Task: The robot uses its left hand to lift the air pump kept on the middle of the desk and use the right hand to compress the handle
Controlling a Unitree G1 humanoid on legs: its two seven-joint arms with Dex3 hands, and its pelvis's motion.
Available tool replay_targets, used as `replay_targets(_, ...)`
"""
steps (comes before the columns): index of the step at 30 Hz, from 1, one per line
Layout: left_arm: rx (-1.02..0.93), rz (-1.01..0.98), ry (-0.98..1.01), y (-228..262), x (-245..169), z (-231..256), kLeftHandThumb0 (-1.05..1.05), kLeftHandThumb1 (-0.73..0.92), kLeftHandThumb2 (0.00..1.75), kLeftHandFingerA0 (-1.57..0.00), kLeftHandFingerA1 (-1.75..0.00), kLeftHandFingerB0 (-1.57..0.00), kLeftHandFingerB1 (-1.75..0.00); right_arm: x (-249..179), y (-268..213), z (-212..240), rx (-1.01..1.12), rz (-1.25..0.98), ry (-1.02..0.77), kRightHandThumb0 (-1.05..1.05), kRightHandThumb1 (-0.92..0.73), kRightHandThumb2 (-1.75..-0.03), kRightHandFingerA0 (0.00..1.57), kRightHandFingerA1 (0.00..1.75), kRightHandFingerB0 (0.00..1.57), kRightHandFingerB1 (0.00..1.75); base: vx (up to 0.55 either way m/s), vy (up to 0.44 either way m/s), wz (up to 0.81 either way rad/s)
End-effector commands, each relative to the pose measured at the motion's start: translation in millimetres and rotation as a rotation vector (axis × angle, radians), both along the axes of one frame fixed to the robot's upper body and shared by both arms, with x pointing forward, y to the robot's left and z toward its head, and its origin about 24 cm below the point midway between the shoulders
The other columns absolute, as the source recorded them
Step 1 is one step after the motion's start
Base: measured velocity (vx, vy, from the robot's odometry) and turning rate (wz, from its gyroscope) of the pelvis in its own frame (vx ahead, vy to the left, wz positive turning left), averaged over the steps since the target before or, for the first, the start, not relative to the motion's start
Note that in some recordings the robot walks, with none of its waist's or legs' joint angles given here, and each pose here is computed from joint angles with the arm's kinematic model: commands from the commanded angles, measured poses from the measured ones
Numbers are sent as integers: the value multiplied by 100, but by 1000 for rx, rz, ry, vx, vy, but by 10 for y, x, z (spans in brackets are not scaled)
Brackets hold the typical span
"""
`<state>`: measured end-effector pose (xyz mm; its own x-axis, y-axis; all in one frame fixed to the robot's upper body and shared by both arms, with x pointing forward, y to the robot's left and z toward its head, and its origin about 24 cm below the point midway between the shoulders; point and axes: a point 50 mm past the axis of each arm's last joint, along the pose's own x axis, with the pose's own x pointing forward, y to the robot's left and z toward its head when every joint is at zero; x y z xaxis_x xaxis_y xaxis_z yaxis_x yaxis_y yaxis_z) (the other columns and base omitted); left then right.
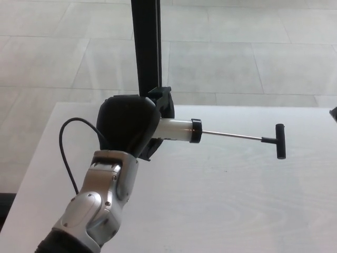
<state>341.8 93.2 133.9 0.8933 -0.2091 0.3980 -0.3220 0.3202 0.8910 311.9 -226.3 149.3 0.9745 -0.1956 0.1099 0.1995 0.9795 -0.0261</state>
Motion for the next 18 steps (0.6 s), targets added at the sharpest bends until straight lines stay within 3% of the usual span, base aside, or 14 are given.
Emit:
replay_targets(1,-19,8,-35,18,38,152,-18,56,103,-91,-175,-68,-159,-24,52,-273,65,37,86,-92,-88,-128,0,18,0,19,0,0,0)
replay_targets(2,-34,-1,-40,12,33,170,-17,57,99,-88,-175,-67,-159,-34,77,-306,79,38,97,-91,-88,-127,0,18,0,19,0,0,0)
replay_targets(4,-29,-7,-60,0,33,222,-17,59,98,-88,-166,-72,-139,-36,119,-351,78,36,121,-92,-92,-129,0,17,0,18,0,0,0)
replay_targets(6,-44,-16,-69,-26,29,278,-16,54,103,-87,-175,-70,-150,-35,167,-379,79,28,138,-98,-92,-129,0,14,0,16,0,0,0)
replay_targets(15,-51,-31,-86,-73,9,323,-16,54,103,-89,-175,-70,-155,-4,243,-368,67,58,161,-97,-92,-129,0,11,0,13,0,0,0)
replay_targets(16,-46,-24,-85,-76,10,322,-16,52,105,-91,-175,-74,-146,3,245,-352,76,59,154,-97,-92,-129,0,11,0,13,0,0,0)
replay_targets(18,-48,-25,-83,-82,3,303,-15,52,105,-92,-175,-75,-147,6,249,-341,81,50,148,-100,-92,-128,0,9,0,11,0,0,0)
